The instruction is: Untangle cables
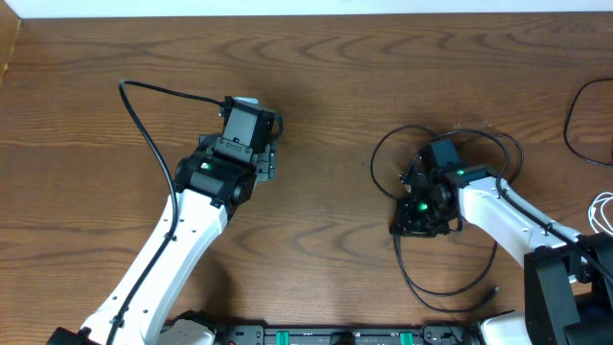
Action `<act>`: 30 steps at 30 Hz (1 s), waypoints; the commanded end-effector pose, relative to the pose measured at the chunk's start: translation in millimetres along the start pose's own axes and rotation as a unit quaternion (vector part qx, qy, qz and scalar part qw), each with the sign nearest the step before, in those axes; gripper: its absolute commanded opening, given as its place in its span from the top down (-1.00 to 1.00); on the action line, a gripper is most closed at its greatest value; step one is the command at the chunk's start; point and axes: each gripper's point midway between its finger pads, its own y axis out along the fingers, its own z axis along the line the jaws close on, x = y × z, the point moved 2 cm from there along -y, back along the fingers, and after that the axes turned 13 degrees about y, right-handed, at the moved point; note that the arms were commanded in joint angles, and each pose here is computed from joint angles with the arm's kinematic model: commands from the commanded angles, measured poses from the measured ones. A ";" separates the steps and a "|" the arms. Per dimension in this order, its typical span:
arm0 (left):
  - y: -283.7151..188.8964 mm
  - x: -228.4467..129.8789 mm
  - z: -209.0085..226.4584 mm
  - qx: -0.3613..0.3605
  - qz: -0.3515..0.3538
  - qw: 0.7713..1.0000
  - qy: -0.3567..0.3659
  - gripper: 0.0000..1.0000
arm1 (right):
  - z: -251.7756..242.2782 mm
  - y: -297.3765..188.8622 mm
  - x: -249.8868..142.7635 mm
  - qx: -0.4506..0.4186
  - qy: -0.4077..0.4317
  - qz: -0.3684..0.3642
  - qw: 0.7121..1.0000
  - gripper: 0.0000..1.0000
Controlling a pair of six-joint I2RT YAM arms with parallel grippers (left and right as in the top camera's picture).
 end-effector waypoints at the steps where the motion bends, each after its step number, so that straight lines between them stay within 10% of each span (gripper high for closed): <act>1: 3.2 -3.6 0.8 0.003 0.008 1.000 0.008 -0.65 | 11.2 -0.1 -2.2 0.033 -0.022 0.006 0.999 0.45; 30: 3.2 -3.6 0.8 0.003 0.008 1.000 0.008 -0.66 | -13.9 4.5 37.3 -0.097 0.052 -0.126 0.986 0.21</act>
